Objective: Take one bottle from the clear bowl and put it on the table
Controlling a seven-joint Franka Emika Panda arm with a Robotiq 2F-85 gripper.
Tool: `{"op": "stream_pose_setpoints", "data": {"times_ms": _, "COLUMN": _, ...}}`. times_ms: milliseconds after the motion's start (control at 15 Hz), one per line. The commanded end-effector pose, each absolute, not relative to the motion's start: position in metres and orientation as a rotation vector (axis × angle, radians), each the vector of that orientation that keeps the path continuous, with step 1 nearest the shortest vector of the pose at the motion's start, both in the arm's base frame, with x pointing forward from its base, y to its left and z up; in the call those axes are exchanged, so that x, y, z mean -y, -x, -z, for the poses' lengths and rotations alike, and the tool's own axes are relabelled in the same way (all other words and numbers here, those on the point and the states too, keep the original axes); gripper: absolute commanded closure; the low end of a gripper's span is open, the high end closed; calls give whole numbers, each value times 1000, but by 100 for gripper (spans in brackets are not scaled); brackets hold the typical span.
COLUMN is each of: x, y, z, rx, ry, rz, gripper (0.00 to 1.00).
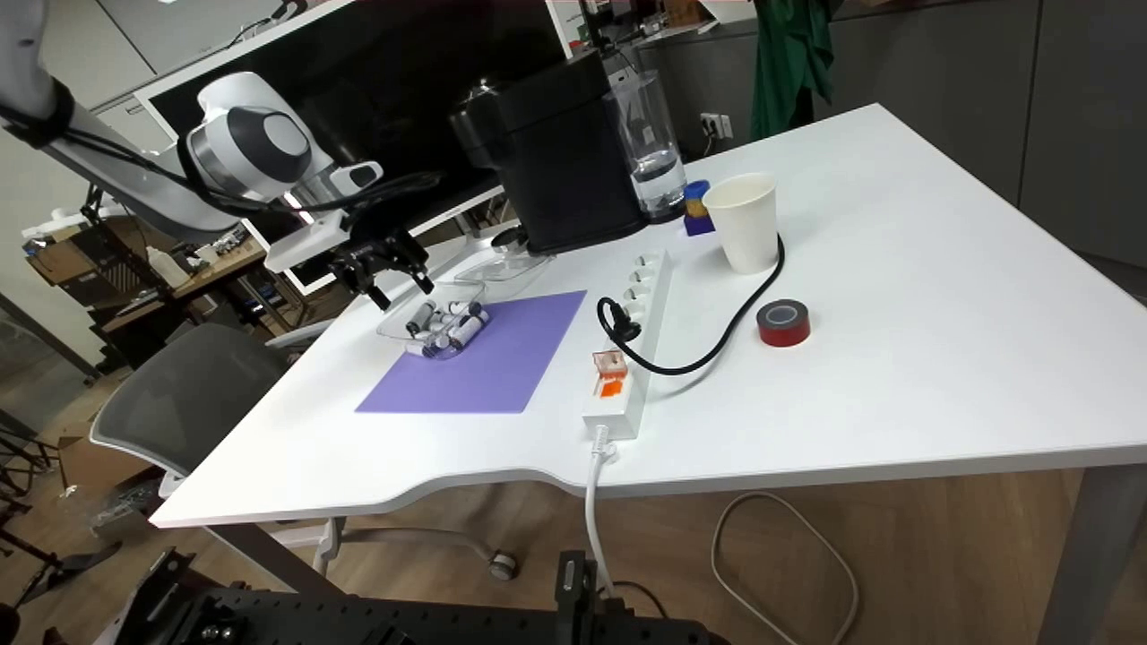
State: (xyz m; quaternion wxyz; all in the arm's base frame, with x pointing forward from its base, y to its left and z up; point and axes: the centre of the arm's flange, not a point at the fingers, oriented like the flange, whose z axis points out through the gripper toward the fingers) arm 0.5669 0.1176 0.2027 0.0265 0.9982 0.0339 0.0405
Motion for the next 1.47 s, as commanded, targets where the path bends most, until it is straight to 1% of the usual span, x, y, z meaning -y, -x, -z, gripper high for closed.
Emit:
{"op": "stream_pose_setpoints", "data": {"times_ms": 0, "x": -132, "y": -588, "z": -197, "rx": -96, "ry": -3103, "rz": -131, "gripper": 0}}
{"op": "stream_pose_setpoints", "data": {"times_ms": 333, "x": -138, "y": -594, "z": -187, "rx": -66, "ry": -3138, "rz": -96, "gripper": 0}}
{"op": "stream_pose_setpoints", "data": {"times_ms": 1133, "x": -121, "y": -602, "z": -151, "rx": 16, "ry": -3148, "rz": 10, "gripper": 0}}
{"op": "stream_pose_setpoints", "data": {"times_ms": 1400, "x": -124, "y": -608, "z": -143, "rx": -9, "ry": -3147, "rz": -4, "gripper": 0}}
